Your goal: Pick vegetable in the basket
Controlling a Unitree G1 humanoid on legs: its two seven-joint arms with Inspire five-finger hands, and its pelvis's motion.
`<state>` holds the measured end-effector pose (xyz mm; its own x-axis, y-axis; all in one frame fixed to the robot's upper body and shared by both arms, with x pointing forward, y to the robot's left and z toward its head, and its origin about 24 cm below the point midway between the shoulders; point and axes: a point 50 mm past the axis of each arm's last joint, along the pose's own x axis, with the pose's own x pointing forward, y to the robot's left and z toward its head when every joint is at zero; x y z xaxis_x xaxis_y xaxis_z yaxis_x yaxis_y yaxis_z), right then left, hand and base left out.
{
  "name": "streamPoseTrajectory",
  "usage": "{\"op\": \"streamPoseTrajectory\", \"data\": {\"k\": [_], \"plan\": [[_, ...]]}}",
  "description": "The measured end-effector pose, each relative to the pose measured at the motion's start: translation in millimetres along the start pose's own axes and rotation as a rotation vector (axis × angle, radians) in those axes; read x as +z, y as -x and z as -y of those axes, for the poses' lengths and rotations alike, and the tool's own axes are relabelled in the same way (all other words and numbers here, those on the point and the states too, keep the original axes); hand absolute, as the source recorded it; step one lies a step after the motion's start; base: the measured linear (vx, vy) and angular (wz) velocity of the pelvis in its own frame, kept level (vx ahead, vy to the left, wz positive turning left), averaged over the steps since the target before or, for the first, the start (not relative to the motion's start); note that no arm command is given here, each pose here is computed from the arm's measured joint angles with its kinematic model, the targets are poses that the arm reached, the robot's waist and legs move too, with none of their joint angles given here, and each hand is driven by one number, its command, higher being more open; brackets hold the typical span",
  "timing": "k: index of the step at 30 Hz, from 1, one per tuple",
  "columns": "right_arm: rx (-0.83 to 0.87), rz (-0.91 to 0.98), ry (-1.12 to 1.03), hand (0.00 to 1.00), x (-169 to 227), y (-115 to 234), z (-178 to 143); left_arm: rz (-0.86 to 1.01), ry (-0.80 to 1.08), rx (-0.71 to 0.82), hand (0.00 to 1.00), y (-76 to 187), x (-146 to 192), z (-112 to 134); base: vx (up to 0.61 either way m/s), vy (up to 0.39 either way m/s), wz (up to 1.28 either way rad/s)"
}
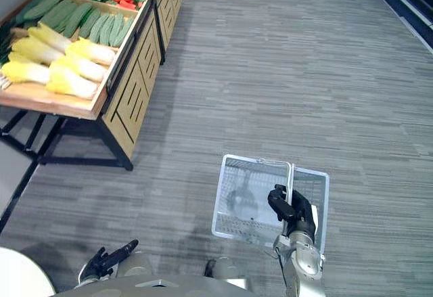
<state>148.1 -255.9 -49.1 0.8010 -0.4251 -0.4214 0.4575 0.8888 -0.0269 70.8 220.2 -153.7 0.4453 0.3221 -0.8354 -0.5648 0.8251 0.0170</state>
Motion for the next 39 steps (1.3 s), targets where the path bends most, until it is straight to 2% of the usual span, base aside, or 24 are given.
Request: {"op": "streamPoseTrajectory", "data": {"k": [11, 19, 28, 30, 34, 39], "plan": [[0.002, -0.023, -0.028, 0.0, -5, -2, -5, 0.038, 0.019, -0.008, 1.0, -3, 12, 2, 0.27, 0.127, -0.25], [0.009, -0.044, -0.018, 0.0, -11, -1, -6, 0.01, 0.009, 0.002, 1.0, -2, 5, -2, -0.01, 0.026, -0.26], [0.072, -0.088, 0.004, 0.0, -21, 1, -22, 0.006, -0.009, -0.008, 1.0, -1, 3, -1, -0.04, 0.07, -0.08], [0.058, -0.125, -0.004, 0.0, -31, 5, -21, 0.018, -0.027, 0.008, 1.0, -2, 8, -11, 0.02, 0.123, 0.28], [0.041, -0.154, 0.008, 0.0, -36, 8, -13, -0.027, -0.039, 0.036, 1.0, 4, -7, -21, 0.07, 0.129, 0.3], [0.026, -0.141, -0.004, 0.0, -34, 10, -10, -0.049, -0.047, 0.043, 1.0, 4, -9, -26, 0.13, 0.049, 0.35]]}}
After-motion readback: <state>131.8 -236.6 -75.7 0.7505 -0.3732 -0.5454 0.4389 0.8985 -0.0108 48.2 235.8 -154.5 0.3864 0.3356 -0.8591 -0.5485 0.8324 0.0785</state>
